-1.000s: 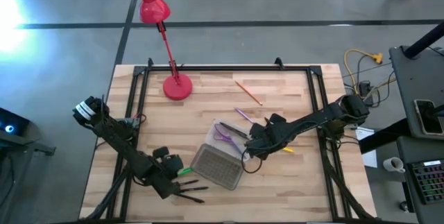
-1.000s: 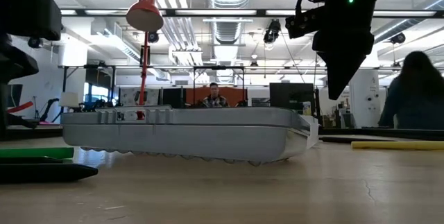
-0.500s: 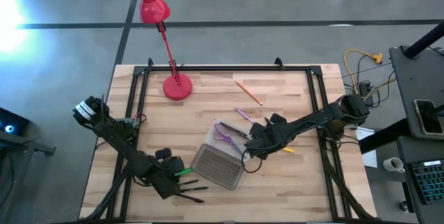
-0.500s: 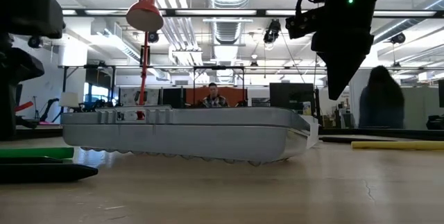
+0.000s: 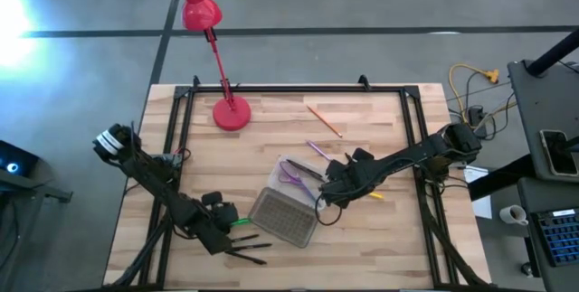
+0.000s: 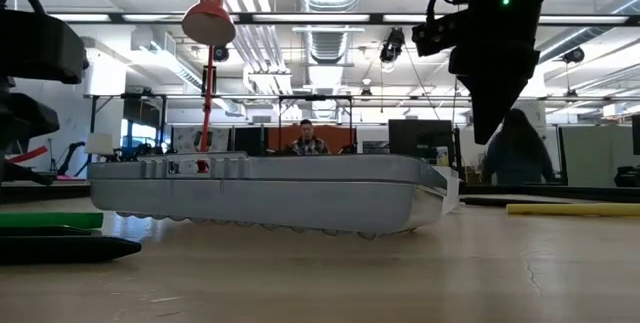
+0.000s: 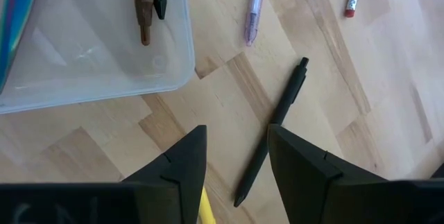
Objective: Pick & place school supplies into a supply box
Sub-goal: Put the green pen into the supply box
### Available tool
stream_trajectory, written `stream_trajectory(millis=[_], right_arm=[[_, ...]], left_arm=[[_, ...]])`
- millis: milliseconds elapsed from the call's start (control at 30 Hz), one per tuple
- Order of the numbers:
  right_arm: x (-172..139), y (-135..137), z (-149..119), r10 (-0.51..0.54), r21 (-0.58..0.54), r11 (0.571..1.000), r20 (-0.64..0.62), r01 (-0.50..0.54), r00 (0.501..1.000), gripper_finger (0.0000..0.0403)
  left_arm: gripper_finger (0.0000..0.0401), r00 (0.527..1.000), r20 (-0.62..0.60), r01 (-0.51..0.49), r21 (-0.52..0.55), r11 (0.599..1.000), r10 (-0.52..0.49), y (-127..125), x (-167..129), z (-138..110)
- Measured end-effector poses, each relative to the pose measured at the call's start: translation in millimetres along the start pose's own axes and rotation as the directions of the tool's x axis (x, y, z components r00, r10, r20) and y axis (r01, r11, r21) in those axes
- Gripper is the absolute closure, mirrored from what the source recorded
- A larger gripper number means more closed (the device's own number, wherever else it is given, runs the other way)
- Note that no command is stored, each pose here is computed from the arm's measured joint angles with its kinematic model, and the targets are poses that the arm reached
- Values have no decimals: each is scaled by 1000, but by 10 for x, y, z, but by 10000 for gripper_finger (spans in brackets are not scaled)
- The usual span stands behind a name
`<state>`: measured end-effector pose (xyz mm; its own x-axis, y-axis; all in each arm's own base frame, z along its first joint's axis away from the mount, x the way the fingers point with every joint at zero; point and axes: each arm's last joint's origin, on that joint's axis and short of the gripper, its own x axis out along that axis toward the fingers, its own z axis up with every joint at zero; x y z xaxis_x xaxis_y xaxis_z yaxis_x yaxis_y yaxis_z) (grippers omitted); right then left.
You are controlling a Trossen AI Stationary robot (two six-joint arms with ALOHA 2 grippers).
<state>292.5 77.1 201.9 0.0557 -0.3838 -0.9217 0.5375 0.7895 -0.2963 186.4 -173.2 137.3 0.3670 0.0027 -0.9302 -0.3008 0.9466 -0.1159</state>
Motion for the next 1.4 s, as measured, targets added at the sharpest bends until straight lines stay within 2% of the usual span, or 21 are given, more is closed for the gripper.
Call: stream_trajectory(millis=[133, 333, 467, 667, 800, 1000, 1167, 1300, 1400], right_arm=[[-3, -5, -7, -2, -6, 1000, -7, 2, 1000, 263], [-135, -49, -112, -13, -19, 1000, -10, 13, 1000, 279], [-208, -112, -178, -38, 6, 999, 9, 38, 999, 289], [-344, -202, -234, -68, 84, 995, 93, 60, 993, 301], [-448, -265, -271, -102, 152, 985, 182, 75, 978, 307], [-521, -329, -302, -114, 173, 982, 215, 77, 970, 315], [-604, -327, -389, -87, 200, 979, 230, 41, 969, 323], [-701, -344, -539, -89, 293, 956, 235, 17, 968, 326], [-744, -347, -653, -111, 352, 936, 229, 24, 967, 324]], left_arm=[[386, 1000, -9, 0, -5, 1000, 0, 16, 15, -14], [389, 994, -89, 68, 40, 997, -65, -102, -76, 35], [390, 985, -157, 88, 86, 992, -74, -194, -281, 115], [391, 990, -142, 12, 136, 991, 7, -277, -775, 298], [391, 996, -17, -74, 289, 954, 83, -247, -967, 578], [391, 990, 69, -141, 401, 905, 124, 177, -782, 1212], [391, 976, 207, -162, 498, 852, 65, 592, -638, 1799], [391, 973, 228, -152, 536, 830, 31, 902, -480, 2129], [391, 976, 216, -113, 535, 838, -7, 1041, -277, 2298]])
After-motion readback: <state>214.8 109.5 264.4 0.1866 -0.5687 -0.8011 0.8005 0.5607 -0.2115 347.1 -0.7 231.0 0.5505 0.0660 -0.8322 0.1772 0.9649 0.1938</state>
